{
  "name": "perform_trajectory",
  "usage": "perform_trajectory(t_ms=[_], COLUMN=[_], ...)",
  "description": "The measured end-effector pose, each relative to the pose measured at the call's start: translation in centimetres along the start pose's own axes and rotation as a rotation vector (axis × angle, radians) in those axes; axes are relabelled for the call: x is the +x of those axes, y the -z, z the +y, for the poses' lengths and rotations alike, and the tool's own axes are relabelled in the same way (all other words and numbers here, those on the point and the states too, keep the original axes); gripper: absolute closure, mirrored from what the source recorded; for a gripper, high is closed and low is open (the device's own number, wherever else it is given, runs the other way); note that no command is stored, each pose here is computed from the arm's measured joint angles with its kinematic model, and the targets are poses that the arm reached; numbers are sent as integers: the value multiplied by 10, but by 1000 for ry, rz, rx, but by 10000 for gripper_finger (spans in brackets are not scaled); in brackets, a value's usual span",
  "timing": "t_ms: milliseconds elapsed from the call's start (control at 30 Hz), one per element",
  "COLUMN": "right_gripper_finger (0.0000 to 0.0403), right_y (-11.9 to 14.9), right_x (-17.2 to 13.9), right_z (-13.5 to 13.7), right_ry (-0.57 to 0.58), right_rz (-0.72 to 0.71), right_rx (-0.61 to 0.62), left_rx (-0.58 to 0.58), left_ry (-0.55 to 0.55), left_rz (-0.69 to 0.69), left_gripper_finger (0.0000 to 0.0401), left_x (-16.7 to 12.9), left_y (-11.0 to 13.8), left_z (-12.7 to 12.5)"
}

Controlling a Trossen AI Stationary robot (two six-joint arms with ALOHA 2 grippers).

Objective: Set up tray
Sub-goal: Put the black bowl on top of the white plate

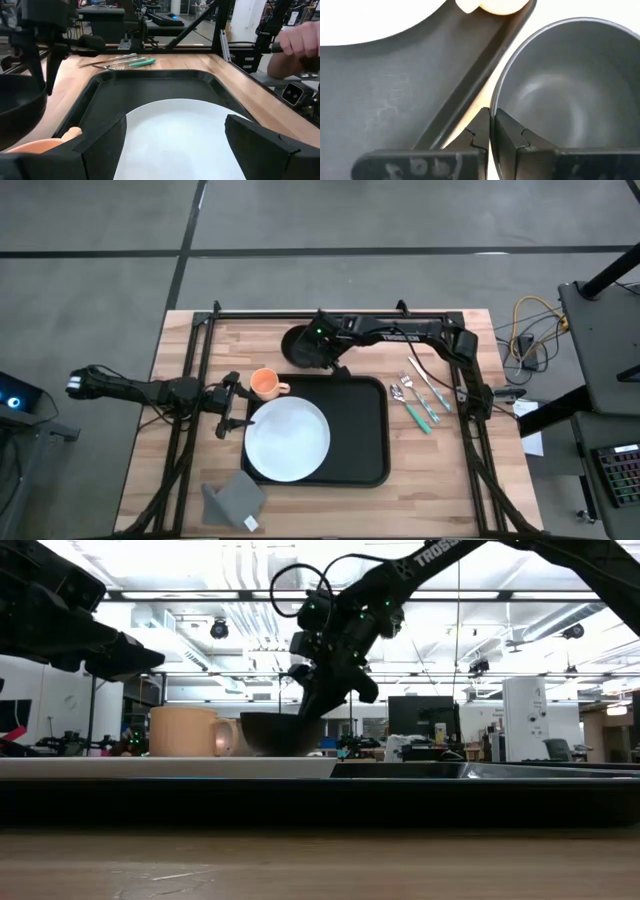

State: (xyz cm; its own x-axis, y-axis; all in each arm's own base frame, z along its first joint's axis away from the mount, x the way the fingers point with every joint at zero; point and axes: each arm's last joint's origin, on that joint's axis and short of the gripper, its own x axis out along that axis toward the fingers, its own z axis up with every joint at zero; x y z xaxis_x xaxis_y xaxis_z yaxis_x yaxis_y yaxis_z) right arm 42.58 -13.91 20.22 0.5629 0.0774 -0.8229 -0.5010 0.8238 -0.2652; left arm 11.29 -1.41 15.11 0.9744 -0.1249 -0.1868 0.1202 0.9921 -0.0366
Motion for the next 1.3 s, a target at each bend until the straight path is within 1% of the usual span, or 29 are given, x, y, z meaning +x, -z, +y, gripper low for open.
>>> perform_trajectory(t_ms=[133, 333, 533, 733, 800, 1000, 1300], right_gripper_finger=[394, 394, 394, 394, 394, 394, 394], right_y=[-9, -13, -13, -25, -29, -42, -56], right_x=[-6, -17, -13, -11, -10, -11, -9], right_z=[6, 14, 26, 42, 46, 58, 72], right_ry=[6, -14, -47, -89, -81, -8, -16], right_rz=[11, 27, 45, 58, 70, 120, 103], right_rx=[19, 69, 95, 92, 96, 123, 188], left_rx=[0, 0, 0, 0, 0, 0, 0], left_ry=[0, 0, 0, -1, -1, -1, -1], left_rz=[3, 3, 7, 14, 14, 15, 15], left_gripper_finger=[86, 86, 86, 86, 86, 86, 86], left_x=[0, 0, 0, 1, 1, 1, 1], left_y=[0, 0, 1, 1, 1, 1, 1], left_z=[0, 0, 0, 0, 0, 0, 0])
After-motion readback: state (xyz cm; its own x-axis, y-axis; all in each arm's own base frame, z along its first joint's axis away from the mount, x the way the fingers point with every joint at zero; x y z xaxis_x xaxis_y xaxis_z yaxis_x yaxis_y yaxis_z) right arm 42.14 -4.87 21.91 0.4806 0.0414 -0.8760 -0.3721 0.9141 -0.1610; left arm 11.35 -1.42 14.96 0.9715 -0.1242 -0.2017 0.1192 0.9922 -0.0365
